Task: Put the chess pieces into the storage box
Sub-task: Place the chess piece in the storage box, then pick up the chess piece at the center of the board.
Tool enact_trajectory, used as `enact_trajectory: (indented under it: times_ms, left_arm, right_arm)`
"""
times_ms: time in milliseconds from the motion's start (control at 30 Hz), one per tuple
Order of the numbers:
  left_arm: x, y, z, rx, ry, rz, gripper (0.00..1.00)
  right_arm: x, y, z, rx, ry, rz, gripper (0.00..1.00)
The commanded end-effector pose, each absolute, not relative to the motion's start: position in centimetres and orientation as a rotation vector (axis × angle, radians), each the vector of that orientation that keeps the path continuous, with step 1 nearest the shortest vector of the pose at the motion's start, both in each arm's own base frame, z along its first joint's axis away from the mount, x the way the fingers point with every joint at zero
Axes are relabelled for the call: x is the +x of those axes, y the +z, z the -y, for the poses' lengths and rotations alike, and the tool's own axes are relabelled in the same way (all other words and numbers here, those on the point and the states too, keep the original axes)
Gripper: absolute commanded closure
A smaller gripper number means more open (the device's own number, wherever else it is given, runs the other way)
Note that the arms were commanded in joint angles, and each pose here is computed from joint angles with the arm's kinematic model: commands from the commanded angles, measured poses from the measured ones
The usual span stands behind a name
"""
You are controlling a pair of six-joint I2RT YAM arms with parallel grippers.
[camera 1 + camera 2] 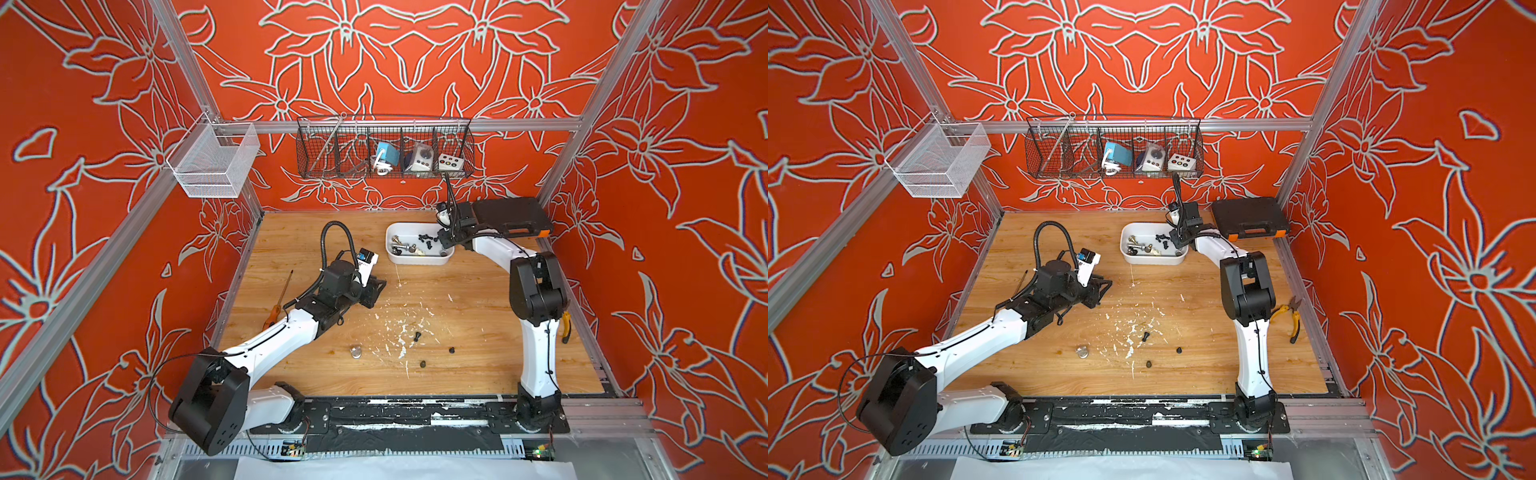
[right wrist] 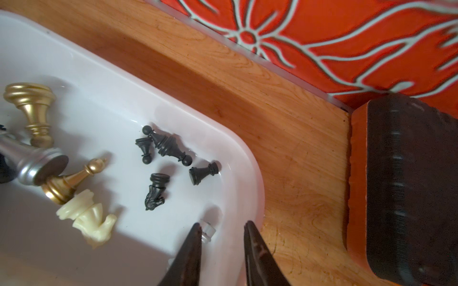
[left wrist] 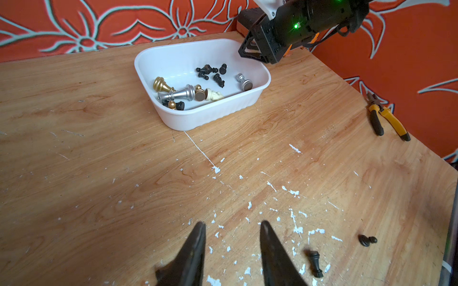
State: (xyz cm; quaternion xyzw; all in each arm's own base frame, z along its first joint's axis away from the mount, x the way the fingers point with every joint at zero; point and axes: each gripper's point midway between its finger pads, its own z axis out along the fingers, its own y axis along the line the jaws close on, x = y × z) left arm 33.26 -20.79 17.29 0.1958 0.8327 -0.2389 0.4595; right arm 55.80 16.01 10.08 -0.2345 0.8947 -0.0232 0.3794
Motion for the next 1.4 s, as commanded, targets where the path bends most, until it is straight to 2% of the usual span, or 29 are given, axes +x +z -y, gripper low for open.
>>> enact_trajectory:
  times_ms: [0,400,767,1200,1367]
  left_arm:
    - [33.2,17.4,20.4,0.455,-0.587,-2.052,0.63]
    - [33.1,17.0,20.4,0.469,-0.586,-2.062,0.62]
    - [32.9,16.1,20.8,0.494,-0.601,-2.095,0.62]
    - [31.3,14.1,21.9,0.596,-0.571,-2.152,0.62]
    - [30.2,12.9,23.8,0.690,-0.562,-2.186,0.62]
  right_arm:
    - [55.3,12.9,-16.3,-0.566,-0.041,-2.230,0.68]
    - [53.1,16.0,-15.5,-0.518,-0.018,-2.175,0.67]
    - [48.1,17.1,-13.4,-0.426,-0.013,-2.172,0.66]
    - [40.2,14.0,-10.0,-0.289,-0.024,-2.279,0.65]
    - [37.6,12.8,-9.1,-0.247,-0.013,-2.305,0.64]
